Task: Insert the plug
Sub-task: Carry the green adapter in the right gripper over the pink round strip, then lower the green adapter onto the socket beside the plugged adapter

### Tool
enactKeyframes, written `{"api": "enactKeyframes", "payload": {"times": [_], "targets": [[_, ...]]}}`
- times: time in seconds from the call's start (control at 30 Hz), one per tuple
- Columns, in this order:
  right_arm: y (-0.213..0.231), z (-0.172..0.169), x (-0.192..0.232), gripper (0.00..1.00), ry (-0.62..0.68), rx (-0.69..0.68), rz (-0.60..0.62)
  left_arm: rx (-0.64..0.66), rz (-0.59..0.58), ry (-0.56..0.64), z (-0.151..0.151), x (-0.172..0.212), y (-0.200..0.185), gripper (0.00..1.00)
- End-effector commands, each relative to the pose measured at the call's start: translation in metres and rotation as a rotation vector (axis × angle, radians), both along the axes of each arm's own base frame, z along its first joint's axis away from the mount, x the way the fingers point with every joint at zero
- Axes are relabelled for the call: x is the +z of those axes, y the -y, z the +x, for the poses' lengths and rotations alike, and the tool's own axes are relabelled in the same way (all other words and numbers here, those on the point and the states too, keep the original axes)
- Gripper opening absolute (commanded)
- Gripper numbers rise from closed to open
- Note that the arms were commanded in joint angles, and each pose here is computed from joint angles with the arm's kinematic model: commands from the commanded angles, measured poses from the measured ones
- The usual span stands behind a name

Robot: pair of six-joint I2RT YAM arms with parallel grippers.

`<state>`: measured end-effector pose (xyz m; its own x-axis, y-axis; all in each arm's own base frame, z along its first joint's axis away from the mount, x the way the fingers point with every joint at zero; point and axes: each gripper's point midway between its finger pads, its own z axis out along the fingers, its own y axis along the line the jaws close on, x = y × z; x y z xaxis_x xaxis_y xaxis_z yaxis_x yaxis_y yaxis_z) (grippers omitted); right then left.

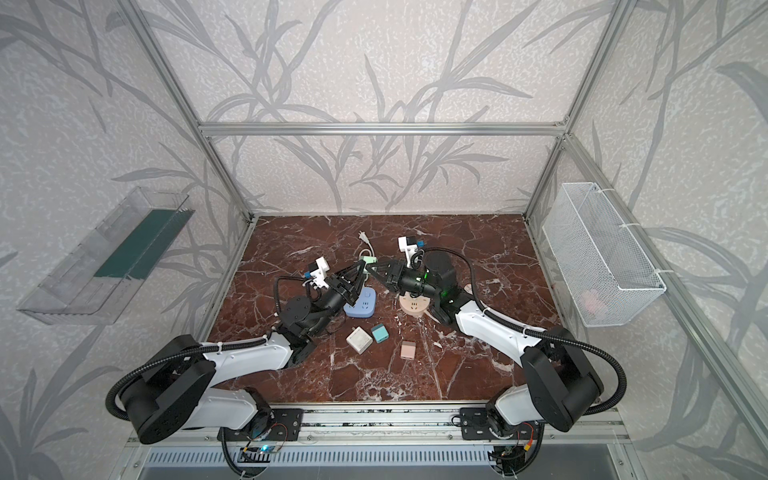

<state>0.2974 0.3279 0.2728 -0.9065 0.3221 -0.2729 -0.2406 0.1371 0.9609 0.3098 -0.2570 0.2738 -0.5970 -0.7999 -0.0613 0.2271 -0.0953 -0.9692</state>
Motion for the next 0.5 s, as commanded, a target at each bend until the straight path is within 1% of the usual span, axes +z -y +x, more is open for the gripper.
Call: {"api": "enactKeyframes", "payload": {"times": [0.0,0.03,0.07,0.1,0.13,0.17,0.23,0.33,0.43,0.47], "targets": [[0.001,-0.004,0.023,0.00,0.085,0.000,0.001,-0.032,0.010,0.036,-0.010,0.009,0.003,0.00],[0.002,-0.003,0.020,0.00,0.080,-0.005,-0.011,-0.036,0.023,0.036,-0.010,0.008,0.004,0.00],[0.002,-0.003,0.019,0.00,0.078,-0.012,-0.025,-0.041,0.036,0.037,-0.010,0.009,0.005,0.09],[0.004,-0.002,0.017,0.00,0.077,-0.017,-0.039,-0.041,0.054,0.027,-0.010,0.006,0.005,0.42],[0.006,-0.002,0.014,0.00,0.074,-0.025,-0.066,-0.044,0.082,0.002,-0.010,0.001,0.006,0.73],[0.008,-0.002,0.013,0.00,0.075,-0.031,-0.094,-0.033,0.123,-0.014,-0.010,-0.003,0.004,0.99],[0.014,-0.004,0.005,0.00,0.080,-0.047,-0.163,0.005,0.229,-0.051,-0.010,-0.012,-0.004,0.99],[0.029,-0.008,-0.009,0.00,0.072,-0.083,-0.295,0.066,0.419,-0.068,-0.013,-0.016,-0.025,0.99],[0.050,-0.012,-0.024,0.00,0.066,-0.119,-0.478,0.148,0.704,-0.100,-0.020,-0.014,-0.059,0.99],[0.057,-0.012,-0.030,0.00,0.056,-0.131,-0.535,0.171,0.825,-0.106,-0.023,-0.014,-0.071,0.99]]}}
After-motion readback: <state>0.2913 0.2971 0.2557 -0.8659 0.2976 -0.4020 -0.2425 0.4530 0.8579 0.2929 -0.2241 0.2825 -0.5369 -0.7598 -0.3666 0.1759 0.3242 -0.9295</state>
